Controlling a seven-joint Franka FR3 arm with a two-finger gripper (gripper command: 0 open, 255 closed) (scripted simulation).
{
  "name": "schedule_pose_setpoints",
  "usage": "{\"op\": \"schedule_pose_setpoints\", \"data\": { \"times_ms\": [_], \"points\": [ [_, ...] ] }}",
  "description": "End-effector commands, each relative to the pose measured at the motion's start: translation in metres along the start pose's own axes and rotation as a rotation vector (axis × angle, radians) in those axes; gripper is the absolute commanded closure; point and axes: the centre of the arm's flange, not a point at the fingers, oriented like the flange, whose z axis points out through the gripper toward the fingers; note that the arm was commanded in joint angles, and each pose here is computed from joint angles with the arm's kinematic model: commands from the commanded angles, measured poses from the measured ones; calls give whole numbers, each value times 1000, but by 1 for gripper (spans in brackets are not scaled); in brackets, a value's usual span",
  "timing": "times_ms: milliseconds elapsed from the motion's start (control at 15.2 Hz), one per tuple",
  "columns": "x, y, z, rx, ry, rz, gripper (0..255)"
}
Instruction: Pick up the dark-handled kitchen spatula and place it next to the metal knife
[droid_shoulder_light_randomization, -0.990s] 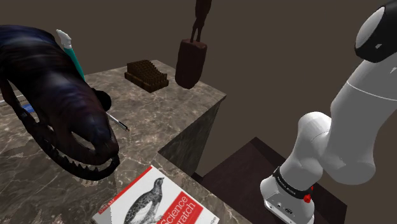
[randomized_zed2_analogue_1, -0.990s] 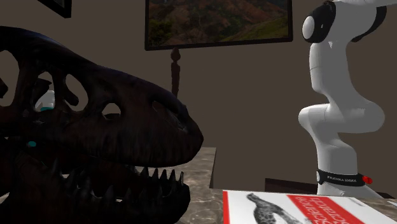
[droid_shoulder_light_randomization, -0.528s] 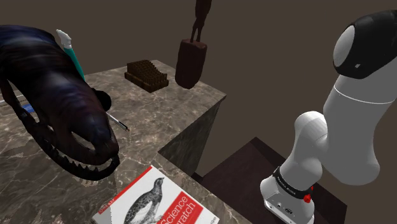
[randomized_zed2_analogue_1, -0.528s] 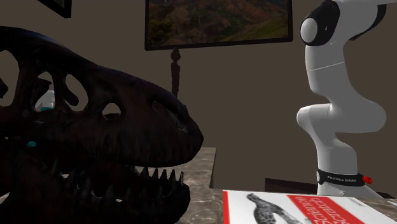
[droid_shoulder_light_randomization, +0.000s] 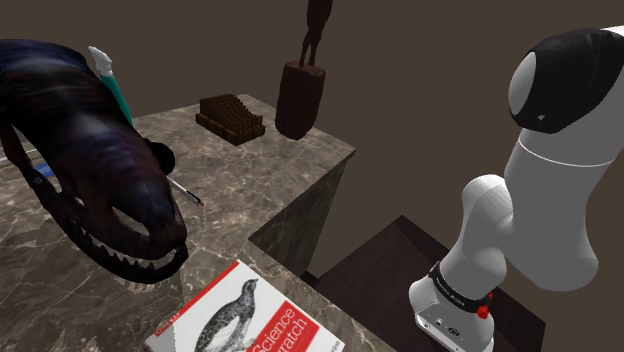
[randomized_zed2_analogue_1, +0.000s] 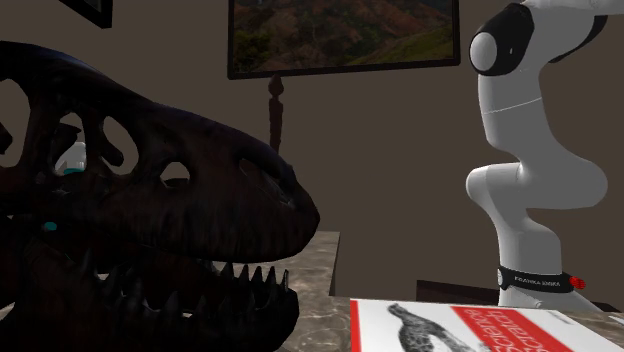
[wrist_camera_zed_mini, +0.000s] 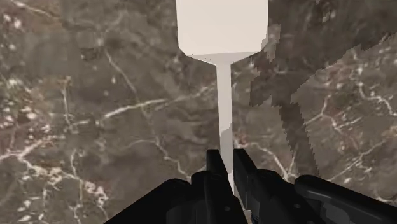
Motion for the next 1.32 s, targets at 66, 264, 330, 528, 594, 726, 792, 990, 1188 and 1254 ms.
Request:
{"op": "schedule_pose_setpoints", "data": {
  "times_ms": [66,264,330,528,594,726,792,990,1188,1254],
  "points": [
    [-2,0,16,0,0,0,255],
    [-2,0,21,0,0,0,255],
    [-2,0,21,0,0,0,255],
    [-2,0,21,0,0,0,255],
    [-2,0,21,0,0,0,255],
    [-2,0,21,0,0,0,0],
    [-2,0,21,0,0,0,0],
    [-2,0,21,0,0,0,0],
    [-2,0,-19,0,0,0,0],
    [-2,0,-29,0,0,0,0]
  ]
}}
